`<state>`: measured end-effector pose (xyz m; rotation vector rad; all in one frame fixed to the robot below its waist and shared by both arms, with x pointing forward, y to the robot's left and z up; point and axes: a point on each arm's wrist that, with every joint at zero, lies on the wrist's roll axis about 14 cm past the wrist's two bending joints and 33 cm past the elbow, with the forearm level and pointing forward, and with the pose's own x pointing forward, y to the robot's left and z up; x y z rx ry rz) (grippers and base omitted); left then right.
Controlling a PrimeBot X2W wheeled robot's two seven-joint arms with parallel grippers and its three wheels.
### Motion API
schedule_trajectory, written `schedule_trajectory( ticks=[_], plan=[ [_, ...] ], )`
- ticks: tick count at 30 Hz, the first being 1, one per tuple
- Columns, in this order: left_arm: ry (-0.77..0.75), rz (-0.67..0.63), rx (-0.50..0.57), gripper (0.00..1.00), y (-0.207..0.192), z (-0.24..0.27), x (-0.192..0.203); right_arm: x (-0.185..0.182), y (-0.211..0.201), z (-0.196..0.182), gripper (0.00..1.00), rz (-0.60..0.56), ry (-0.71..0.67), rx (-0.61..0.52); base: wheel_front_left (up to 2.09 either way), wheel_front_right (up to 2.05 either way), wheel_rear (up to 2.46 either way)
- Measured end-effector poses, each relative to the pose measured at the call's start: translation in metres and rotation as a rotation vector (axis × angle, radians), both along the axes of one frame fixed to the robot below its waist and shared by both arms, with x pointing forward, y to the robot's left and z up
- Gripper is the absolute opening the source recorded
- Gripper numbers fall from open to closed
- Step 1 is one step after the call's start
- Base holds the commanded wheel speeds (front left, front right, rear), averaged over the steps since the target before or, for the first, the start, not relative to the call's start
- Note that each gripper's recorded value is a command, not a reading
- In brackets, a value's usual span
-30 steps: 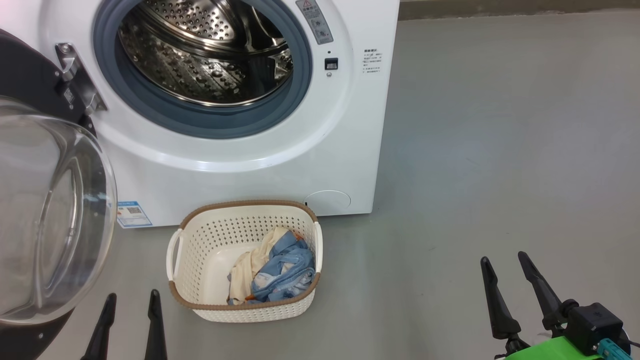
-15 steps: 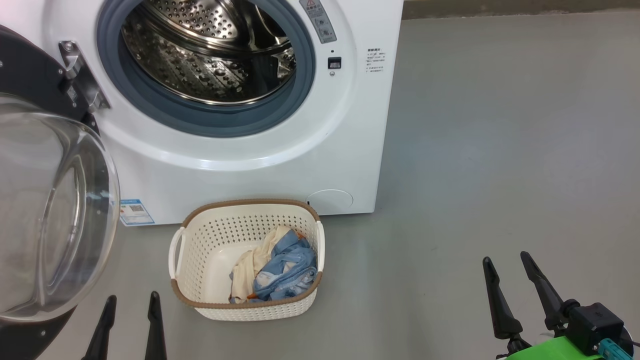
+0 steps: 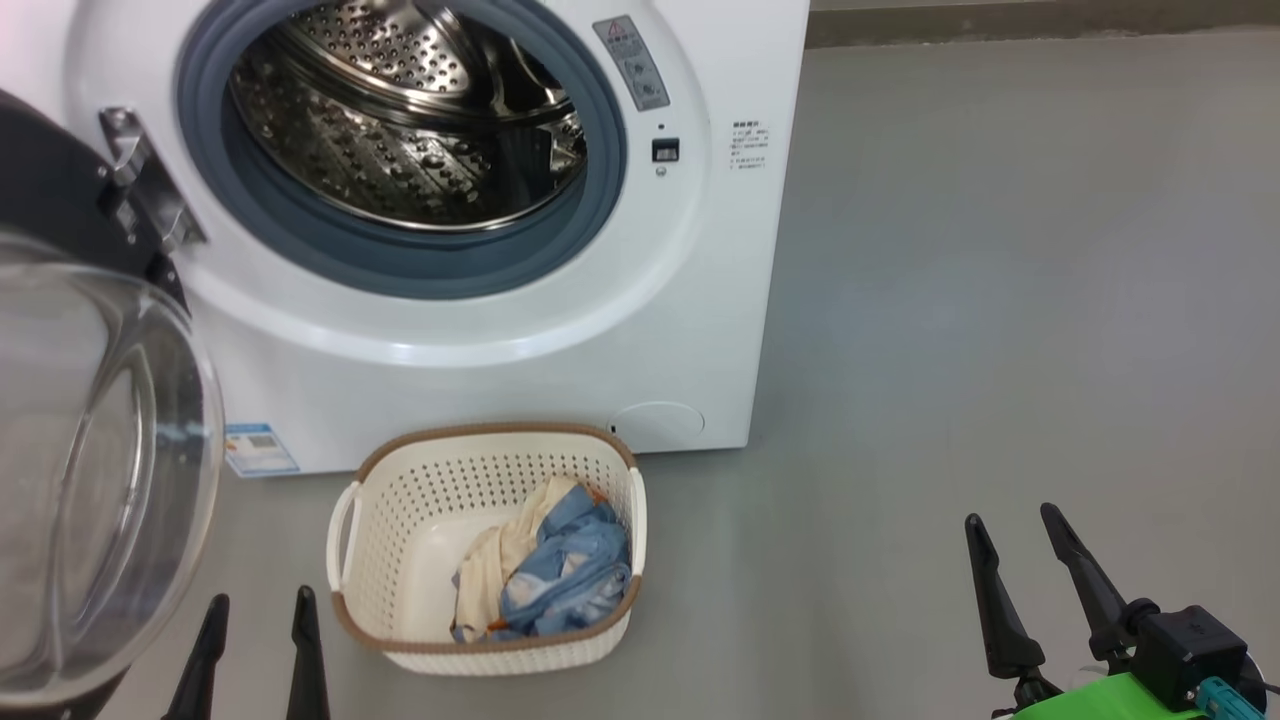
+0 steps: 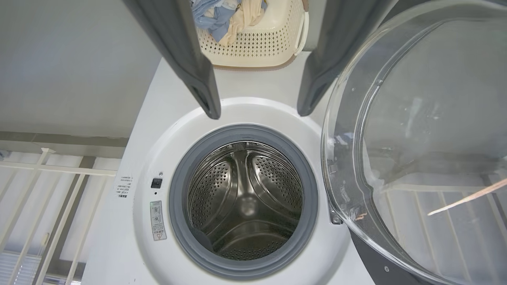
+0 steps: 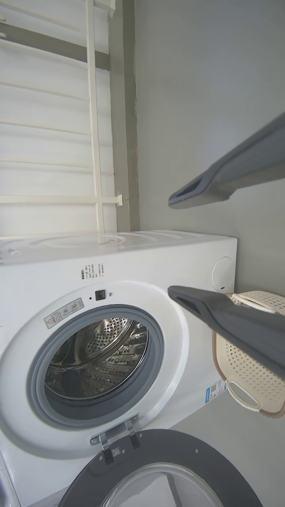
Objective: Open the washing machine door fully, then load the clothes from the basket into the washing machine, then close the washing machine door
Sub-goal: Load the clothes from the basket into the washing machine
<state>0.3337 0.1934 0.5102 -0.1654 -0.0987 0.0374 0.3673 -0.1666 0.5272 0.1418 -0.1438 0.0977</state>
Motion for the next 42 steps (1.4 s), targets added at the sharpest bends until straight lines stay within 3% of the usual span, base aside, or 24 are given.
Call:
schedule_trajectory(
  ticks=[14,42],
  plan=[
    [0.003,0.014,-0.004,1.0,0.005,-0.001,0.0,0.002,0.002,-0.003,1.0,0.007,0.01,0.001,1.41,-1.41,0.0],
    [0.022,-0.007,-0.033,1.0,-0.002,-0.007,0.001,0.003,0.001,-0.01,1.0,0.003,0.032,0.001,0.03,-0.03,0.0]
  ],
)
